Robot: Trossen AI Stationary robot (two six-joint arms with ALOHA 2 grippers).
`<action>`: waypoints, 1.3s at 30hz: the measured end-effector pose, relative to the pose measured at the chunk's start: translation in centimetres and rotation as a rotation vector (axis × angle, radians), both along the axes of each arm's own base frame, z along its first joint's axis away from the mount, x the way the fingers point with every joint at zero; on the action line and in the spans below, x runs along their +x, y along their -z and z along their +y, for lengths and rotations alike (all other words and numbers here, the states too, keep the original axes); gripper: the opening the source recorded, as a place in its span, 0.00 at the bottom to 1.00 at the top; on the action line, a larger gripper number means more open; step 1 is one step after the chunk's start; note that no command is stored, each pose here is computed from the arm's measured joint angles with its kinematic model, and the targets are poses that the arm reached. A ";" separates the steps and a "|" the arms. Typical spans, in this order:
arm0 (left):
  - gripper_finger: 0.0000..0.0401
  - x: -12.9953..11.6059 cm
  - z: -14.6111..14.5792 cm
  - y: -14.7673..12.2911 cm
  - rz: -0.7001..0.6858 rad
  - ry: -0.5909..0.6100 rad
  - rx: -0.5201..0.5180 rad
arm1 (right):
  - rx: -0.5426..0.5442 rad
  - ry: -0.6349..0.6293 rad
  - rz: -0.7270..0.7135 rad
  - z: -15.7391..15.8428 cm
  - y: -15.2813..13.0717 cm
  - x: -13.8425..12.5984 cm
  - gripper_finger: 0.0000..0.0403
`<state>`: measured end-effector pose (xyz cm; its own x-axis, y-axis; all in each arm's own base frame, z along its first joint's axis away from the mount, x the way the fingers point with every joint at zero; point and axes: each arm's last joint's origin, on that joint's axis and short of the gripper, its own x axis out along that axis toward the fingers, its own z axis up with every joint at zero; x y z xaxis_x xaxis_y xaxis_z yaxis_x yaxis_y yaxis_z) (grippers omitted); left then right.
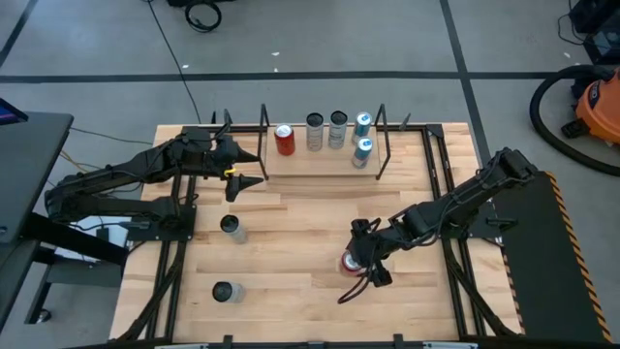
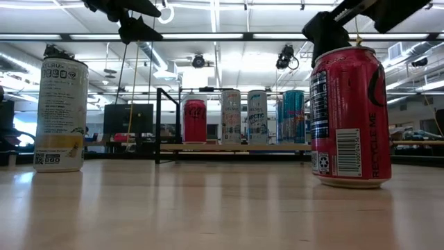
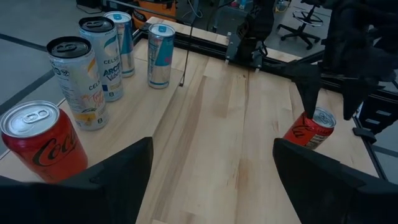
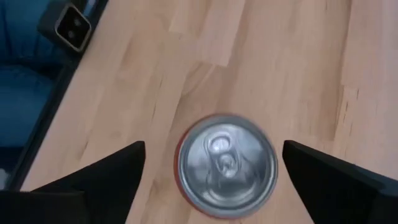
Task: Place canned beverage on shelf
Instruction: Put the red soda can on the shelf
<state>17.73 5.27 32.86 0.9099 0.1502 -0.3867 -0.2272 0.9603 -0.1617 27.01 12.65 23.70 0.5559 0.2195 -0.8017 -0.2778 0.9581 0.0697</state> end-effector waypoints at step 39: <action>0.83 0.0 0.0 0.0 -0.001 -0.003 -0.008 | 0.002 0.092 -0.037 -0.4 3.4 -0.7 0.86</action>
